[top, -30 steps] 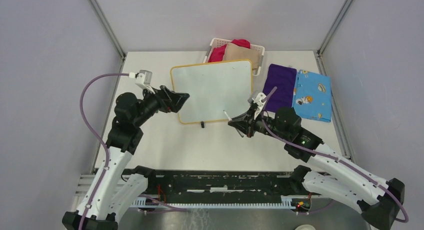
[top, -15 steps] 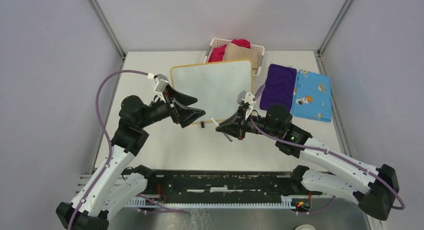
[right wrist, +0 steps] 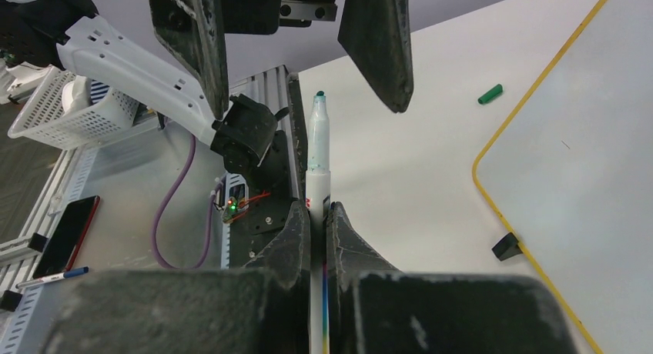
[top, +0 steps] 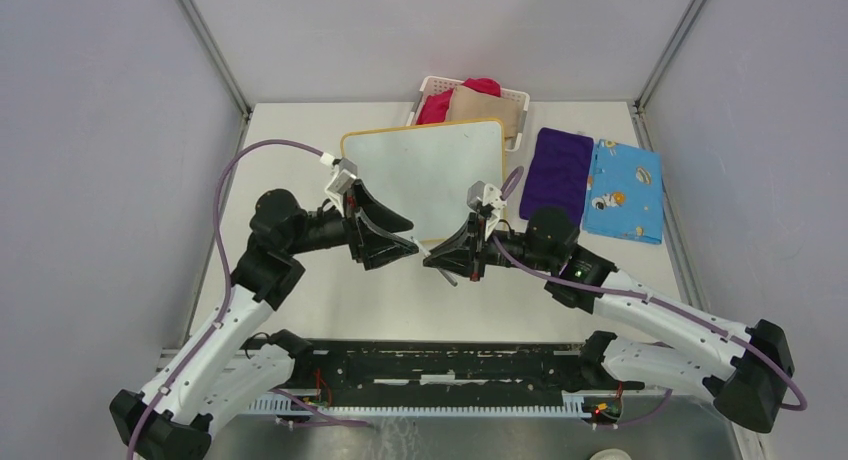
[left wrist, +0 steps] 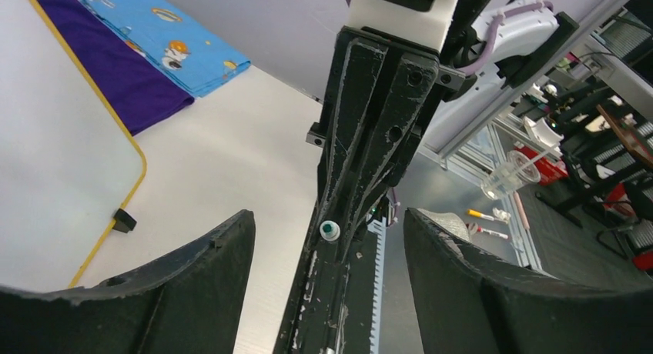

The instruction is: Write a sentence on the whiteboard

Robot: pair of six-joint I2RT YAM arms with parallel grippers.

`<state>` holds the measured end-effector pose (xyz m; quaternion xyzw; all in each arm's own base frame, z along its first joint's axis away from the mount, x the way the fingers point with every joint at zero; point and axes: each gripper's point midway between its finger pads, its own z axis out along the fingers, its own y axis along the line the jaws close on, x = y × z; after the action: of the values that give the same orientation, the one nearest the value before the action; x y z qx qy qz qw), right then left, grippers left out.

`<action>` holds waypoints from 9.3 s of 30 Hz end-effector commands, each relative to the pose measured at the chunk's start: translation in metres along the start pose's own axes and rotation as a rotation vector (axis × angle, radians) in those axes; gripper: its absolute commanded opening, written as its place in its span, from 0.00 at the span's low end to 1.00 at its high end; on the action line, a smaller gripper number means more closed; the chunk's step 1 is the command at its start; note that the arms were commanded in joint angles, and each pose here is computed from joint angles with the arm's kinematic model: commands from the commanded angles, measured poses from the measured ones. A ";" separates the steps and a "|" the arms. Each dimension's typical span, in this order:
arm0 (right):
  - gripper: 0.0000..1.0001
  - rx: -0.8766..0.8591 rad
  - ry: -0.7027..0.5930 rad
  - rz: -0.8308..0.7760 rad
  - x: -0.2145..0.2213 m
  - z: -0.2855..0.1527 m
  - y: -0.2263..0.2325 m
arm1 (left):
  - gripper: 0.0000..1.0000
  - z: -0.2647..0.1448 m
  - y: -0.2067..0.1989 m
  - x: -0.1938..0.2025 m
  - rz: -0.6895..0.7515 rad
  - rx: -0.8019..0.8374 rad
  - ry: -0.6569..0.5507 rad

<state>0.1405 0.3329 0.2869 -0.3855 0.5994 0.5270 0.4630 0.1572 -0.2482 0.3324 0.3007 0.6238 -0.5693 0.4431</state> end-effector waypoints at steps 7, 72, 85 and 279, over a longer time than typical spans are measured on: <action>0.00 -0.065 -0.110 -0.045 -0.040 0.005 0.017 | 0.59 0.008 -0.016 0.009 0.013 0.095 0.062; 0.77 -0.260 -0.644 0.007 -0.219 -0.030 0.084 | 0.02 -0.043 -0.107 -0.189 0.026 0.146 -0.758; 0.73 -0.295 -0.676 0.098 -0.248 -0.015 0.074 | 0.02 -0.037 -0.095 -0.186 0.001 0.110 -0.738; 0.00 0.676 -0.300 -0.085 -0.141 -0.019 -0.111 | 1.00 -0.048 -0.028 -0.150 -0.044 -0.475 -0.497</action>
<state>0.2888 0.3022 0.3724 -0.1380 0.6630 0.3594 0.6420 0.1527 -0.2100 0.5279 0.0283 0.5478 -0.6241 0.5565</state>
